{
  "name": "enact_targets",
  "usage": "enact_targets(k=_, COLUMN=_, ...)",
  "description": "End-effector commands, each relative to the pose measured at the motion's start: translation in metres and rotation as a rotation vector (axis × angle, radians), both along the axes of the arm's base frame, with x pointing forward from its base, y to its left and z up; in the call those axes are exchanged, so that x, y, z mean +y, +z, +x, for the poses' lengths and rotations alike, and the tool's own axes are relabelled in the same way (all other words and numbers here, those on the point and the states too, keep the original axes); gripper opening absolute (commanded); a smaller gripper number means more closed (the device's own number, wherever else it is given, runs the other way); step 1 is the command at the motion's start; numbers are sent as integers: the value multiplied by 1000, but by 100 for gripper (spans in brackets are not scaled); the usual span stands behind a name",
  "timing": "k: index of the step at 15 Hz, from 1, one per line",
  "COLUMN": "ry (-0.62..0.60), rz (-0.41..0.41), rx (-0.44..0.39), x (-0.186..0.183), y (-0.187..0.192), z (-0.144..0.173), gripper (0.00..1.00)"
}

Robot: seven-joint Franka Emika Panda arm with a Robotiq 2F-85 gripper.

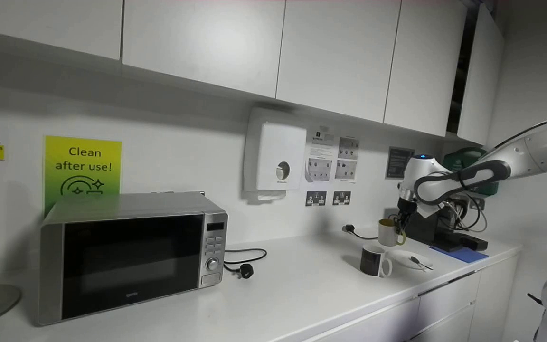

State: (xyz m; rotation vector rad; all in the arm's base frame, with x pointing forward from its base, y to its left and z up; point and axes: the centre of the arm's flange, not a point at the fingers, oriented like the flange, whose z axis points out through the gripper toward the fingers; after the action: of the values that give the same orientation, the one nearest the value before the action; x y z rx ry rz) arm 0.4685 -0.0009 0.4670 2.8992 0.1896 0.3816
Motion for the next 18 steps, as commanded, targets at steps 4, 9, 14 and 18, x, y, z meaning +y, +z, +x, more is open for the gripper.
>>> enact_targets(k=4, ry=41, rz=98, rx=-14, x=-20, y=-4, z=9, gripper=4)
enact_targets(k=9, ry=62, rz=137, rx=14, x=-24, y=-15, z=17, gripper=4)
enact_targets(k=14, ry=73, rz=157, rx=17, x=-25, y=-25, z=25, gripper=4)
enact_targets(k=18, ry=73, rz=168, rx=-3, x=-25, y=-34, z=33, gripper=4)
